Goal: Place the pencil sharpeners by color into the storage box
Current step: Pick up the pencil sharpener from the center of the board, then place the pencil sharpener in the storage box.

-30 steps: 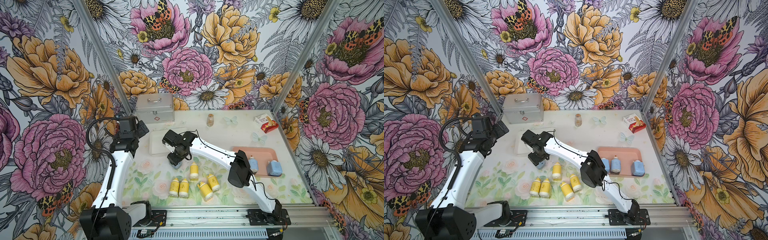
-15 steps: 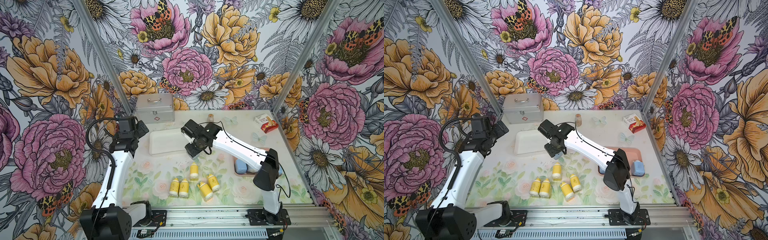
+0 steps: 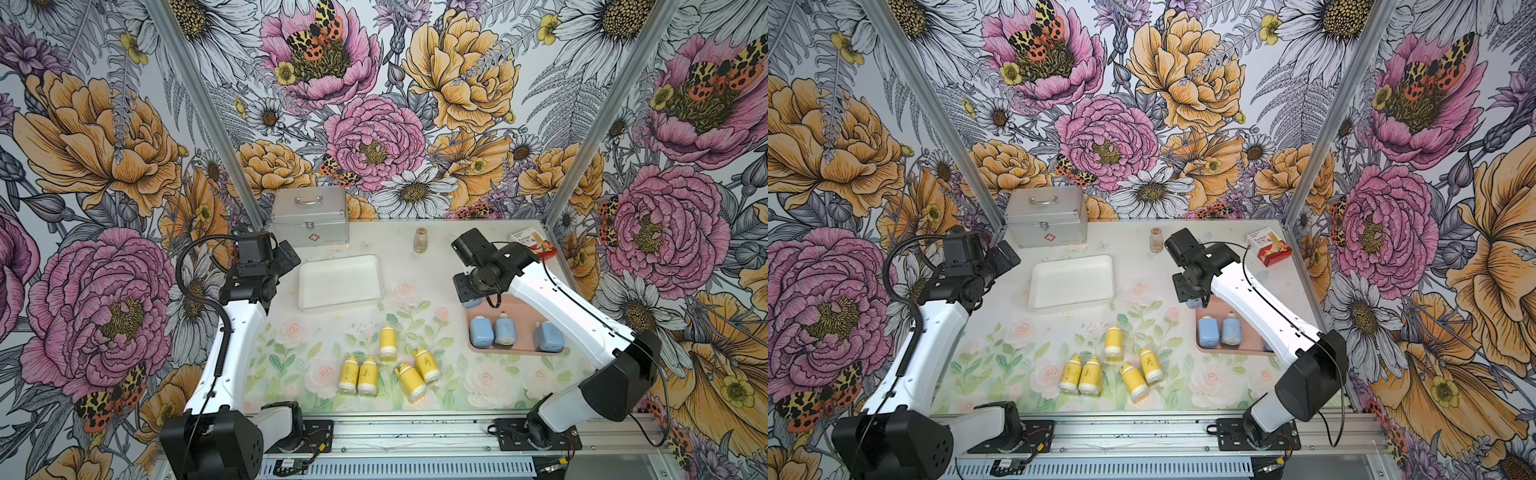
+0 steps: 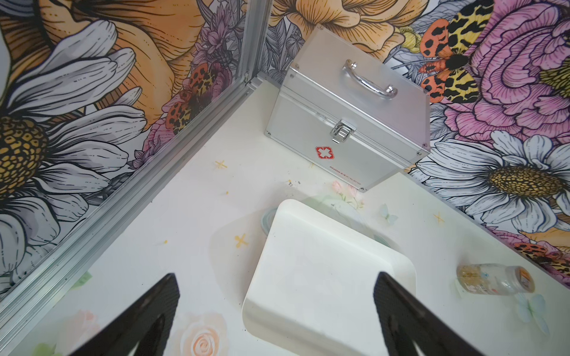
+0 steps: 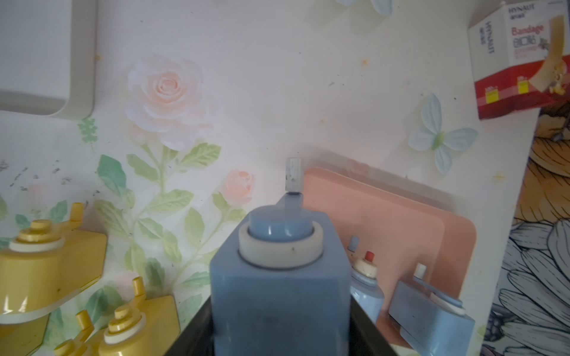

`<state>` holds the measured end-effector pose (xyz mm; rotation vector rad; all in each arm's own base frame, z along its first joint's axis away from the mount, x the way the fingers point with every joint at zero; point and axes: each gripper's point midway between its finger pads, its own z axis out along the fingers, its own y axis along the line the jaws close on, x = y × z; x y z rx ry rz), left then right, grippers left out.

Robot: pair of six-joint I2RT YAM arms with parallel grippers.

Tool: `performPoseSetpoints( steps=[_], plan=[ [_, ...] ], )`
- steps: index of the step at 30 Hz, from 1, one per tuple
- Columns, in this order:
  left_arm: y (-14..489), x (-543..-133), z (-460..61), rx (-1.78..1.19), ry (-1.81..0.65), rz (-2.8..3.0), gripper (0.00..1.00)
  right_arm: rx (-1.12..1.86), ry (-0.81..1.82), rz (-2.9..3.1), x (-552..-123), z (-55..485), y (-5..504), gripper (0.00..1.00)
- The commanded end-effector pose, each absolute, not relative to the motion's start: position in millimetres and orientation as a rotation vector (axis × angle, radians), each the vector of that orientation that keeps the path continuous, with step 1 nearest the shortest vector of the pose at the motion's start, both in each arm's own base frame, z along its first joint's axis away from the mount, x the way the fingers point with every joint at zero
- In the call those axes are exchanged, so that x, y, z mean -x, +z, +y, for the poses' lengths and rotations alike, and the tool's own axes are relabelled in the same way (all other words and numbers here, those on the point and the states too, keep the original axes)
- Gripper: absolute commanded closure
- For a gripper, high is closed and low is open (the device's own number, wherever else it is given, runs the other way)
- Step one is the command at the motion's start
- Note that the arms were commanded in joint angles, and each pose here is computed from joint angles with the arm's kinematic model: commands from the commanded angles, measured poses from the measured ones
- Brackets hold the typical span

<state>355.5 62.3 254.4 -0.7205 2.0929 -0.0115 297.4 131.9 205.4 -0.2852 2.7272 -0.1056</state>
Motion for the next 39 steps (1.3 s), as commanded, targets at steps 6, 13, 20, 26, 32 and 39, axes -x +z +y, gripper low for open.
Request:
performPoseSetpoints(
  steps=[6, 13, 20, 26, 32, 39],
  plan=[
    [256, -360, 59, 0.725, -0.065, 2.08, 0.01, -0.032, -0.189, 2.743, -277, 44, 210, 0.66],
    [253, -362, 57, 0.724, -0.084, 2.089, 0.01, -0.235, -0.218, 2.791, -259, -1, 195, 0.65],
    [253, -363, 57, 0.722, -0.086, 2.088, 0.01, -0.338, -0.215, 2.854, -253, -21, 169, 0.65],
    [253, -363, 56, 0.722, -0.091, 2.09, 0.01, -0.353, -0.157, 2.867, -259, -22, 157, 0.65],
    [255, -362, 56, 0.72, -0.092, 2.083, 0.01, -0.346, -0.145, 2.909, -265, -21, 143, 0.64],
    [254, -363, 55, 0.719, -0.096, 2.086, 0.01, -0.359, -0.116, 2.974, -267, -22, 126, 0.64]
  ],
)
